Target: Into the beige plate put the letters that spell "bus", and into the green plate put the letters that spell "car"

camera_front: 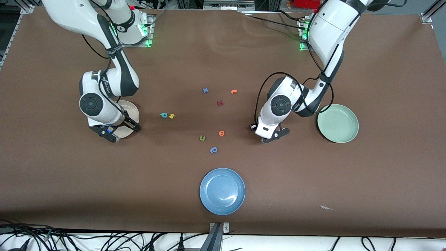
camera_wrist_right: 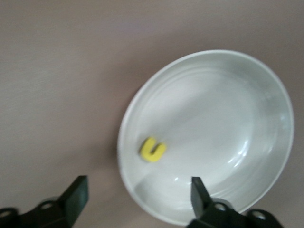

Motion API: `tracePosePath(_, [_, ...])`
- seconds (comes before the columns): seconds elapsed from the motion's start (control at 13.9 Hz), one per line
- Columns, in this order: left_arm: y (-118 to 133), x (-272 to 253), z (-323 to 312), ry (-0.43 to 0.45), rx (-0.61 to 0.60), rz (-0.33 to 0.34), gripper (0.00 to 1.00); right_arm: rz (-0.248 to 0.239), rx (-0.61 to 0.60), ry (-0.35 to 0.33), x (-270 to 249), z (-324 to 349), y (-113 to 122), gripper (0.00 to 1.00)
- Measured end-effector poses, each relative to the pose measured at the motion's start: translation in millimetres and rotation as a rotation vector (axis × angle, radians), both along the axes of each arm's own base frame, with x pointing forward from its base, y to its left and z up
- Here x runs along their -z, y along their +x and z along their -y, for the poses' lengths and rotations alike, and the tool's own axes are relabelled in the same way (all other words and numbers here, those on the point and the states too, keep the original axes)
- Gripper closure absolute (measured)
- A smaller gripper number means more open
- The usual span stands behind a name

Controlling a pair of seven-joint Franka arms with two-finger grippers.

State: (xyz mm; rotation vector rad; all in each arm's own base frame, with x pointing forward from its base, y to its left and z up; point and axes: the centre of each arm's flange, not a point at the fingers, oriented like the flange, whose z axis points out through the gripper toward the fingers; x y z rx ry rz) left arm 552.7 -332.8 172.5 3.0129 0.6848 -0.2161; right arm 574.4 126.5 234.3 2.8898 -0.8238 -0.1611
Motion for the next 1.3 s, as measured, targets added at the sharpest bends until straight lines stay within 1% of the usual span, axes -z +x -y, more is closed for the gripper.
tracePosePath(0.07, [0.1, 0.0, -0.1, 0.0, 0.0, 0.0, 0.74, 0.009, 0.028, 0.007, -2.7, -19.7, -1.5, 0.0])
tracePosePath(0.22, [0.7, -0.4, -0.2, 0.0, -0.002, 0.0, 0.74, 0.018, 0.112, 0.013, -2.6, -65.9, -13.3, 0.01])
tracePosePath(0.29, [2.1, -1.0, -1.1, 0.0, -0.004, 0.002, 0.74, 0.027, 0.158, 0.012, -1.2, -85.3, -19.7, 0.04])
tracePosePath(0.36, [4.8, -2.2, -2.8, -0.001, -0.008, 0.006, 0.74, 0.04, 0.209, 0.01, 2.0, -99.3, -25.6, 0.12])
tracePosePath(0.43, [7.9, -4.1, -4.7, -0.002, -0.013, 0.01, 0.74, 0.054, 0.256, 0.009, 7.3, -105.7, -31.0, 0.12])
tracePosePath(0.5, [11.9, -6.6, -7.5, -0.002, -0.019, 0.012, 0.74, 0.065, 0.292, 0.009, 14.3, -106.3, -36.2, 0.19])
tracePosePath(0.58, [17.3, -10.7, -12.3, 0.0, -0.027, 0.009, 0.74, 0.075, 0.316, 0.011, 22.0, -103.5, -41.5, 0.32])
tracePosePath(0.65, [24.0, -18.0, -18.9, 0.006, -0.032, 0.0, 0.74, 0.084, 0.334, 0.015, 29.5, -100.7, -47.1, 0.34])
tracePosePath(0.86, [48.9, -61.4, -53.9, 0.036, -0.015, -0.066, 0.74, 0.115, 0.369, 0.035, 47.8, -100.4, -65.0, 0.34])
tracePosePath(1.01, [63.4, -98.2, -94.4, 0.036, 0.038, -0.144, 0.74, 0.114, 0.376, 0.038, 53.8, -102.6, -73.2, 0.34])
tracePosePath(1.15, [71.6, -126.2, -149.6, 0.024, 0.094, -0.213, 0.74, 0.116, 0.379, 0.04, 54.5, -103.1, -74.3, 0.35])
tracePosePath(1.3, [71.8, -136.2, -204.4, 0.002, 0.146, -0.285, 0.74, 0.118, 0.378, 0.042, 55.3, -103.5, -74.7, 0.36])
